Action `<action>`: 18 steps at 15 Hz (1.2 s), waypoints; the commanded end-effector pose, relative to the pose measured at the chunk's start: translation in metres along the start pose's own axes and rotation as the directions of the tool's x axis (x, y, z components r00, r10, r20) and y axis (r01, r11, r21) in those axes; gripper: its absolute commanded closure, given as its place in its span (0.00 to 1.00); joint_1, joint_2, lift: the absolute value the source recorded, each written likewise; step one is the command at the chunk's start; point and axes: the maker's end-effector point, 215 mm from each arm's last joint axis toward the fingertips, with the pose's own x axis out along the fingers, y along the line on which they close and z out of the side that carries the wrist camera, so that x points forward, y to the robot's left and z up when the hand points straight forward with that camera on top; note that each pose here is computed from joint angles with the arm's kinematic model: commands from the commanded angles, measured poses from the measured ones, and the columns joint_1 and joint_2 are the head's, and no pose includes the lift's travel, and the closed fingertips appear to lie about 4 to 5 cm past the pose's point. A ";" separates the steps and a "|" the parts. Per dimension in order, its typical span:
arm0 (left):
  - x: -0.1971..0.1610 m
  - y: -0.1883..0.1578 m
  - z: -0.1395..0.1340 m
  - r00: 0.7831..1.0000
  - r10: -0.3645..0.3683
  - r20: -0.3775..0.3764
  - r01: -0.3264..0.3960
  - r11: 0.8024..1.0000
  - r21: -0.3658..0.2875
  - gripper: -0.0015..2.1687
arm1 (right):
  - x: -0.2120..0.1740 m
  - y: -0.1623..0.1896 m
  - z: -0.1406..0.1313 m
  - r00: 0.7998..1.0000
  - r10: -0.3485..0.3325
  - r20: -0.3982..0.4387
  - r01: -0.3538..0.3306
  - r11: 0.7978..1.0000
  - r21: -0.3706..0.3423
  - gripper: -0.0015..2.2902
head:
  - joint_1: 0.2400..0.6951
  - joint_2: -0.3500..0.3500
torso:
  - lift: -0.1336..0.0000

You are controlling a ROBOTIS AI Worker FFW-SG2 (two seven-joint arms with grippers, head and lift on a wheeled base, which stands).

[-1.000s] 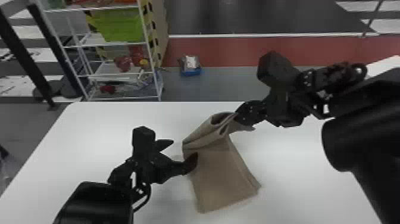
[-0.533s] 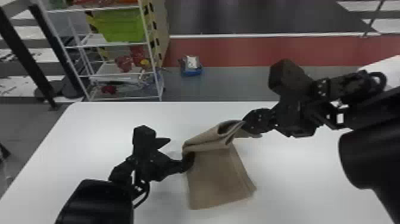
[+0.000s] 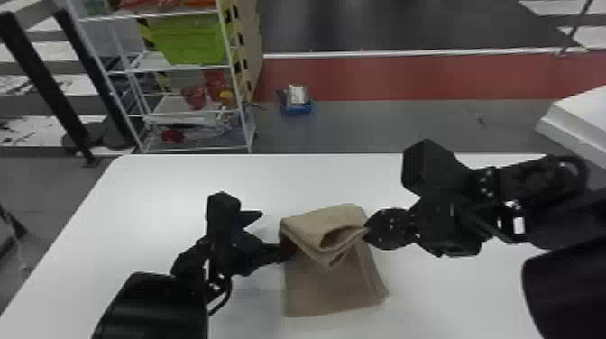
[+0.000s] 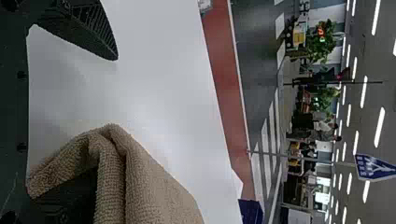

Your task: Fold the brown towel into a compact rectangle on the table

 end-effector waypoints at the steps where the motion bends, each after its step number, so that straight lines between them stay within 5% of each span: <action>1: 0.001 -0.002 -0.001 1.000 -0.003 0.000 0.003 1.000 -0.005 0.04 | 0.016 0.022 -0.005 0.998 0.054 -0.021 -0.054 0.999 0.003 0.63 | 1.00 0.64 | 0.07; 17: 0.001 -0.008 -0.004 1.000 -0.017 -0.005 0.017 1.000 -0.006 0.04 | 0.064 0.079 -0.031 0.979 0.184 -0.091 -0.176 0.980 0.092 0.62 | 1.00 0.69 | 0.07; 18: 0.001 -0.008 -0.004 1.000 -0.017 -0.005 0.017 1.000 -0.006 0.04 | 0.065 0.081 -0.031 0.978 0.191 -0.088 -0.182 0.977 0.109 0.57 | 1.00 0.69 | 0.07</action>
